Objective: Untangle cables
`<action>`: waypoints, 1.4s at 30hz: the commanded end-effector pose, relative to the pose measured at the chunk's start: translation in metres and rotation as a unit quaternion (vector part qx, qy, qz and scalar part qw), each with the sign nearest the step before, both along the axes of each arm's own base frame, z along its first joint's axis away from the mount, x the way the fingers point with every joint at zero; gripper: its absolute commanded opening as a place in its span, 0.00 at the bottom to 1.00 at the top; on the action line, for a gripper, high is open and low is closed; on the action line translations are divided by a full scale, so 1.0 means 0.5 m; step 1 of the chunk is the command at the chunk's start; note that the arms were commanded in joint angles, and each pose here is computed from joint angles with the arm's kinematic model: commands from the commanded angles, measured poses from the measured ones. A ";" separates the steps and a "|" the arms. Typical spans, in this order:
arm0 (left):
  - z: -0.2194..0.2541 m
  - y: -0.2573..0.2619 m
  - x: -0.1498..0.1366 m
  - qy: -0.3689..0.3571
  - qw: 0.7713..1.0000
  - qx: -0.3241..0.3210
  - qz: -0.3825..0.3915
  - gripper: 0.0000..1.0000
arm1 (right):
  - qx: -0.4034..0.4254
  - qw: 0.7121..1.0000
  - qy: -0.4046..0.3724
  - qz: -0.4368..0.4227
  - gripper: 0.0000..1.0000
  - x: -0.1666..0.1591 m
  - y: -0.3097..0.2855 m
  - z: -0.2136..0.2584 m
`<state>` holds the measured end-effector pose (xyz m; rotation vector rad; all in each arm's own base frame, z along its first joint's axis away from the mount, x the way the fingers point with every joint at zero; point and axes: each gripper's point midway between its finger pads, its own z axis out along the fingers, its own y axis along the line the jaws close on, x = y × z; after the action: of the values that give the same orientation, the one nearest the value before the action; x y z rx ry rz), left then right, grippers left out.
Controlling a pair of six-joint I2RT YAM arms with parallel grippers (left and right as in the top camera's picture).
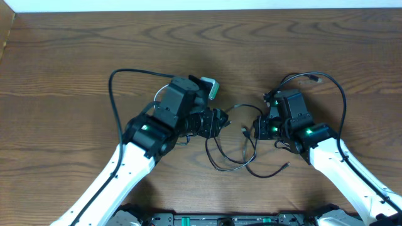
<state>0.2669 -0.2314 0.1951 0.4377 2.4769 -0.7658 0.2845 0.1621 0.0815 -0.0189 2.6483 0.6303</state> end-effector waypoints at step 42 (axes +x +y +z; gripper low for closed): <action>-0.288 -0.082 -0.027 0.193 0.977 0.052 -0.078 0.50 | 0.133 0.991 0.010 0.027 0.01 0.001 0.080 0.056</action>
<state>0.2545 -0.2739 0.0547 0.5504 2.8787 -0.8721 0.2844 0.2036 0.1117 -0.0285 2.5587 1.0036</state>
